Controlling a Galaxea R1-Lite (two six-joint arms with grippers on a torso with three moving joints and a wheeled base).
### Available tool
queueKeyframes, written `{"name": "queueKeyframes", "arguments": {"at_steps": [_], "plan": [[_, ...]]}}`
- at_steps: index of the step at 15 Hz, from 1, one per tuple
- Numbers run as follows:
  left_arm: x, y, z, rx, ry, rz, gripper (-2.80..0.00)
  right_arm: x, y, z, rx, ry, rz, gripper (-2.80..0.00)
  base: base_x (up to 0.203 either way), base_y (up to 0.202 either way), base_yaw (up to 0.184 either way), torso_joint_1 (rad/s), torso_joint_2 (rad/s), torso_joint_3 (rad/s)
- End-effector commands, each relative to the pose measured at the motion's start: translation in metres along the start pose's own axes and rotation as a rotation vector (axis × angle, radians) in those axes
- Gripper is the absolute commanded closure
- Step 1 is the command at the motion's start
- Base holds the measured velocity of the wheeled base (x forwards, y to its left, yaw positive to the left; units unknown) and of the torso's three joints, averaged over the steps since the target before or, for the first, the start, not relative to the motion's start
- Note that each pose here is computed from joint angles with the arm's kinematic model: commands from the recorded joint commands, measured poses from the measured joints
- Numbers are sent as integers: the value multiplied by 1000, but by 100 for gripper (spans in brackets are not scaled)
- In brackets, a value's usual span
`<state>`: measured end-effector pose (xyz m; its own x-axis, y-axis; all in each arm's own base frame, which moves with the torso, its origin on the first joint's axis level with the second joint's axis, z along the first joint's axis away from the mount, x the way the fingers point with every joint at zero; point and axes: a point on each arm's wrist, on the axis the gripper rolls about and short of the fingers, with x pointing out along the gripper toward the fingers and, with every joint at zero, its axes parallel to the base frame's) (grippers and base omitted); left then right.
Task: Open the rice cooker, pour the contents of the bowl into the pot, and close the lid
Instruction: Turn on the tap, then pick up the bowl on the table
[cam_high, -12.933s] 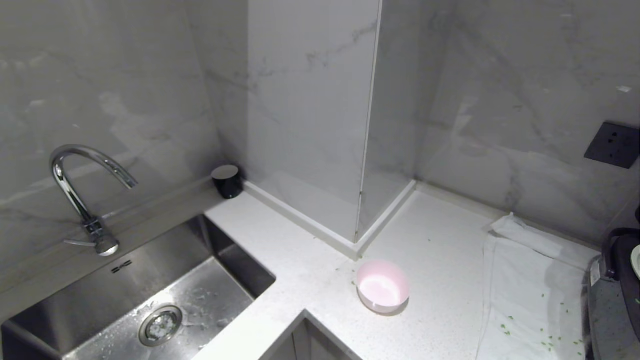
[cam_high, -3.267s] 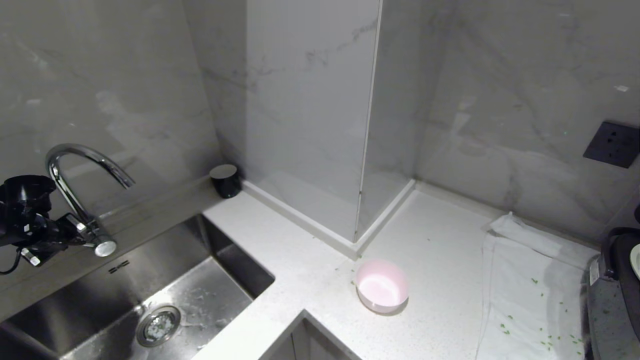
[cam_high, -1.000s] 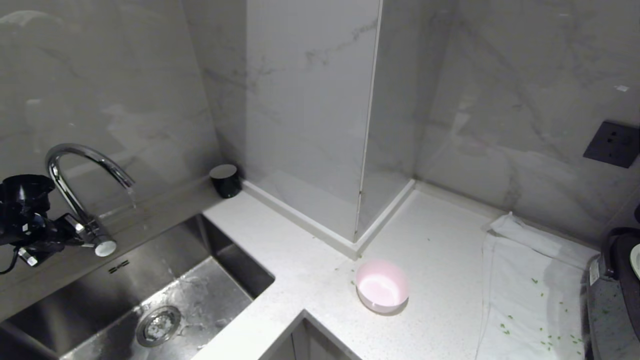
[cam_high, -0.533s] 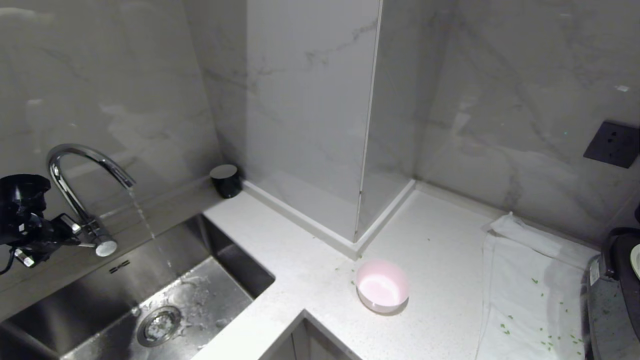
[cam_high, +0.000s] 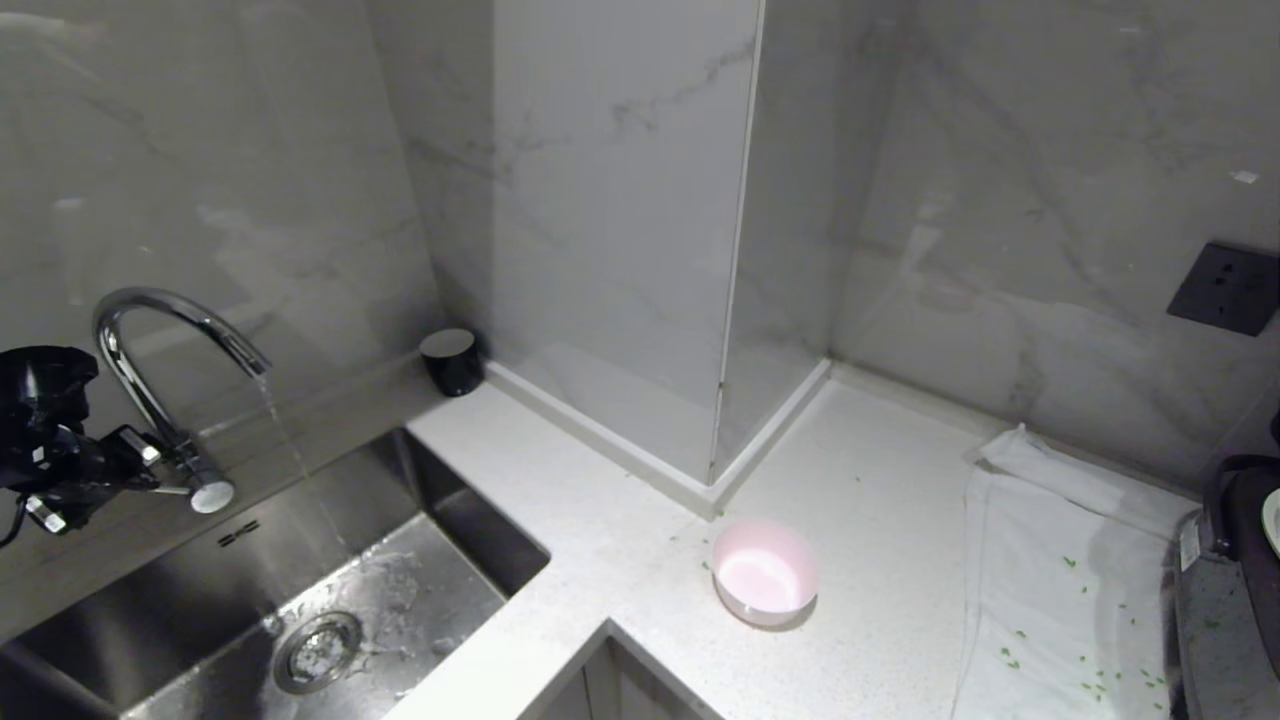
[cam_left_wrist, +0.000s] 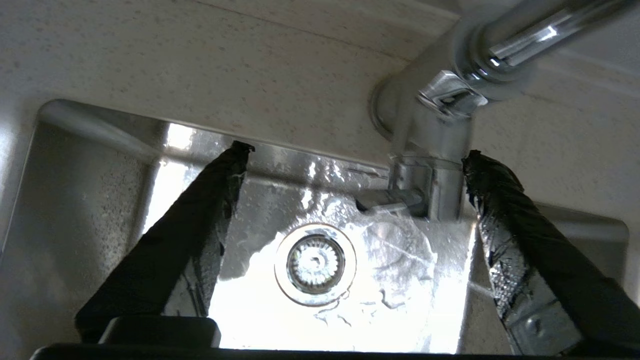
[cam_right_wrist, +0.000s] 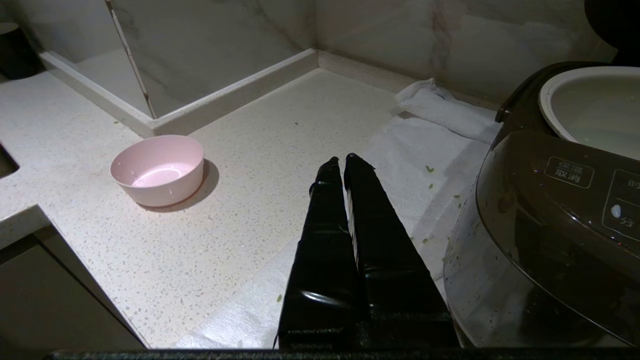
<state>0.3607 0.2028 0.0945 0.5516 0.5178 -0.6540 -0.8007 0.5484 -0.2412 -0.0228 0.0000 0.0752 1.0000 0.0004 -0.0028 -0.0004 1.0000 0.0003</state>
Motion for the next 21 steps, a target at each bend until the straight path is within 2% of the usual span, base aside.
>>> {"name": "queueKeyframes", "arguments": {"at_steps": [1,13,16,21], "plan": [[-8,-2,2,-3,-8,-13,-280,0,0,0,0,1,0,0,0,0,0,0,0,0],[-22,3,-15,25,57,-26,-280,0,0,0,0,2,1,0,0,0,0,0,0,0],[-34,2,-18,34,80,-79,-280,0,0,0,0,0,0,0,0,0,0,0,0,0],[-69,-7,-29,102,117,-213,-280,0,0,-1,0,2,0,0,0,0,0,0,0,0]]}}
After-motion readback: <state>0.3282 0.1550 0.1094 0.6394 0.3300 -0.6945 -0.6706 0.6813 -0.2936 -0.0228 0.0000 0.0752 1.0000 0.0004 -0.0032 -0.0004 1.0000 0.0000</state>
